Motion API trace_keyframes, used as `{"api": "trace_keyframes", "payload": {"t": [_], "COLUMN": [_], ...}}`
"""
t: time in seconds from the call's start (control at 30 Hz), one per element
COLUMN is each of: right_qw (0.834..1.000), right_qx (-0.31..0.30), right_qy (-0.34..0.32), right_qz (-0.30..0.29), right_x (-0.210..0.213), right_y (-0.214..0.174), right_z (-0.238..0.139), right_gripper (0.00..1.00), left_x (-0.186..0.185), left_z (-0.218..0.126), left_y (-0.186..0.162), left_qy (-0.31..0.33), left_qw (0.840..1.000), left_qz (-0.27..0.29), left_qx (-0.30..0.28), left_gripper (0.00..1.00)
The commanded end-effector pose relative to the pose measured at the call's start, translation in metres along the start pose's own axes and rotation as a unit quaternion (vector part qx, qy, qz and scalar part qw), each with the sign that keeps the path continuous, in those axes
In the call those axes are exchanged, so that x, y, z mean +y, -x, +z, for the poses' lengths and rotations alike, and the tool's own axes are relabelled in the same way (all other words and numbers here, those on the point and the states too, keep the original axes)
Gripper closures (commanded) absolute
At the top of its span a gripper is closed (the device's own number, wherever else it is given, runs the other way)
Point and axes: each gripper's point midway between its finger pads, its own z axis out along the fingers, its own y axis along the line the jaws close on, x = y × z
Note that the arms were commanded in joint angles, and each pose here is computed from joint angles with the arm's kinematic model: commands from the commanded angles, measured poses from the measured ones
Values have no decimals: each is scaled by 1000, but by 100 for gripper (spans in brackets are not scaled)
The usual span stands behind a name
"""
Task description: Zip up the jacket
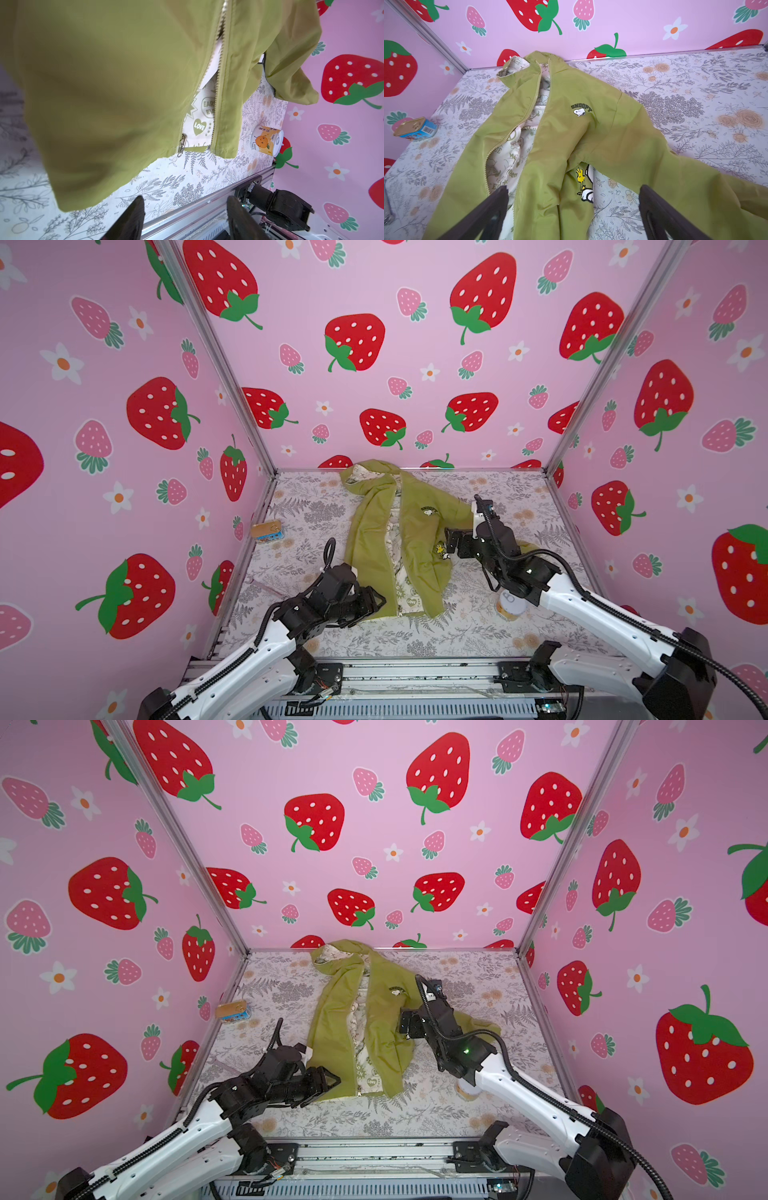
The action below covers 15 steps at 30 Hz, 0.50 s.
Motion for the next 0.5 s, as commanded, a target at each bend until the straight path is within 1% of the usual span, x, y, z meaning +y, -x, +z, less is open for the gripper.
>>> {"api": "trace_keyframes", "payload": {"t": [0.0,0.03,0.07,0.13,0.17,0.23,0.3,0.4,0.47], "right_qw": [995,988,980,961,954,944,937,924,915], "right_qx": [27,50,73,120,142,178,204,232,249], "right_qy": [97,142,183,240,258,271,278,298,308], "right_qz": [18,28,38,58,61,56,52,66,74], "right_x": [34,51,68,96,108,126,138,149,155], "right_y": [-14,-25,-37,-62,-75,-100,-121,-145,-160], "right_z": [6,8,12,17,19,24,28,34,38], "right_gripper": [11,18,23,31,34,37,37,40,42], "left_x": [8,10,12,13,13,11,10,6,6], "left_z": [9,14,19,25,28,33,38,46,49], "left_y": [1,-1,2,4,6,9,11,12,15], "left_qy": [-18,-26,-31,-37,-35,-36,-33,-29,-22], "left_qw": [996,995,994,993,993,993,994,995,995], "left_qz": [-81,-90,-95,-97,-96,-89,-86,-78,-74], "left_qx": [-35,-34,-46,-54,-57,-62,-62,-57,-58], "left_gripper": [32,32,32,31,30,29,29,29,32]}}
